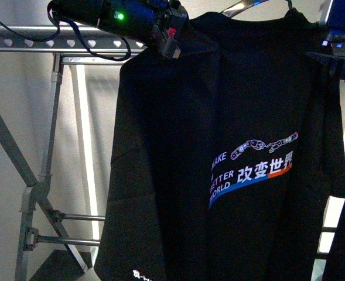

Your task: Hang clothes on hanger

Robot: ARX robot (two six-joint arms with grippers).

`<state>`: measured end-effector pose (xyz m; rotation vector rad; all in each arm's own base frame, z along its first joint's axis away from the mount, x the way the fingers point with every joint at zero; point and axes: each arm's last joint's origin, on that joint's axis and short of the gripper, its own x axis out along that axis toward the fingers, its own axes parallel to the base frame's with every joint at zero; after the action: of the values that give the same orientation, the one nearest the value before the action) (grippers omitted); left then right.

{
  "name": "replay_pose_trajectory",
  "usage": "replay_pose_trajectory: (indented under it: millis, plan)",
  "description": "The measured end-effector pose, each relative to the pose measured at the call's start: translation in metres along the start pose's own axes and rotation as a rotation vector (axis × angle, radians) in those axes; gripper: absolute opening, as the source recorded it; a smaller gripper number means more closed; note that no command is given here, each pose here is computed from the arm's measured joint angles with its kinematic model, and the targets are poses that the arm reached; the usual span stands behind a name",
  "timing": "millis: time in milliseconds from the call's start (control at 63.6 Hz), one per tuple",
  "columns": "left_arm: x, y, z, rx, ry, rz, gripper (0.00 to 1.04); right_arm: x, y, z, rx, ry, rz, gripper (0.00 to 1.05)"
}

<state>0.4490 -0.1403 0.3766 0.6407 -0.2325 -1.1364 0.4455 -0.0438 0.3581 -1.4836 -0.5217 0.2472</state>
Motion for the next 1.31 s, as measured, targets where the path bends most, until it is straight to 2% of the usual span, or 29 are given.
replay_pose_trajectory:
  millis: [362,834,912,1085,1274,1306]
  plan:
    - [0.000,0.000,0.000,0.000,0.001,0.001,0.04,0.022,0.009,-0.016,0.003,0.036,-0.028,0.96]
    - [0.000,0.000,0.000,0.000,0.002,0.002,0.04,0.027,0.013,-0.013,0.009,0.029,-0.061,0.28]
    - [0.000,0.000,-0.001,-0.009,0.005,0.003,0.04,0.027,0.013,-0.013,0.012,0.028,-0.061,0.12]
    - [0.000,0.000,-0.001,-0.036,0.006,0.007,0.04,0.024,0.013,-0.016,-0.013,0.026,-0.078,0.06]
    - [0.000,0.000,-0.001,-0.045,0.004,0.005,0.04,0.011,0.019,-0.020,-0.020,0.021,-0.095,0.05]
    - [0.000,0.000,-0.001,-0.045,0.006,0.006,0.09,0.006,0.020,-0.020,-0.022,0.012,-0.098,0.05]
